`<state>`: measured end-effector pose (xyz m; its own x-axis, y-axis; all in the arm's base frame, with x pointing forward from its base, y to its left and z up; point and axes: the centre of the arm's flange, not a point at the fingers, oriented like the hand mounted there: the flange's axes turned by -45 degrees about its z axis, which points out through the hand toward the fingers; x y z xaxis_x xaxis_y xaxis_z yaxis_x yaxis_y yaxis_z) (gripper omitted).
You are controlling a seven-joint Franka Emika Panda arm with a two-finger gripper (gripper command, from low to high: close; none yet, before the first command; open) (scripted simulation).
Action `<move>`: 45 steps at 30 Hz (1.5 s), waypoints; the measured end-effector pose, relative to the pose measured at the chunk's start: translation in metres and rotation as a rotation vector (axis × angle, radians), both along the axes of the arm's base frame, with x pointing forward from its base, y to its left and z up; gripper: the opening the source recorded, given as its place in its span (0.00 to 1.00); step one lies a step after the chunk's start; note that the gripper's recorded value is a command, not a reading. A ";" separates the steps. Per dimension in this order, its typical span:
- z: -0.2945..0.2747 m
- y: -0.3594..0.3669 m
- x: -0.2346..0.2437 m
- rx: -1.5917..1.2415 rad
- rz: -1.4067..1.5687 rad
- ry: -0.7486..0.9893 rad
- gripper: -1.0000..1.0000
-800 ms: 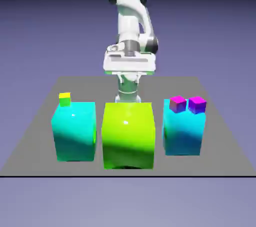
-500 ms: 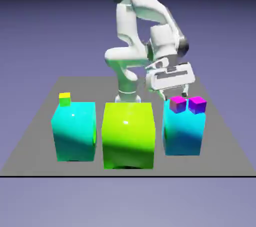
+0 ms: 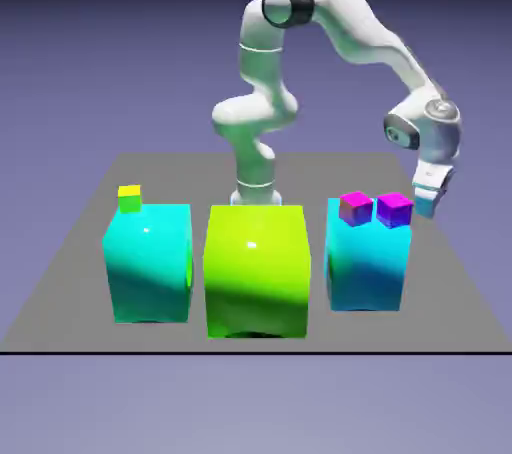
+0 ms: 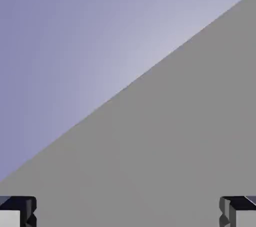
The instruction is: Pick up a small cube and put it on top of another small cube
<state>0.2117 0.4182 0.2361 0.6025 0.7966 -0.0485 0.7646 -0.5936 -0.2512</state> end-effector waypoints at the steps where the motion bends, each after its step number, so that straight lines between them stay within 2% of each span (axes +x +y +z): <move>1: -0.009 -0.007 -0.007 -0.030 -0.011 -0.011 0.50; 6: -0.051 -0.047 -0.041 -0.156 -0.057 -0.071 0.50; 17: -0.049 -0.168 -0.024 -0.111 -0.333 -0.272 0.50; 20: -0.039 -0.168 -0.024 -0.077 -0.360 -0.293 0.50; 29: -0.071 -0.158 -0.019 -0.050 -0.358 -0.253 0.50; 38: -0.107 -0.164 -0.019 -0.075 -0.360 -0.290 0.50; 39: -0.108 -0.165 -0.019 -0.077 -0.360 -0.293 0.00; 45: -0.092 -0.159 -0.018 -0.057 -0.360 -0.267 0.00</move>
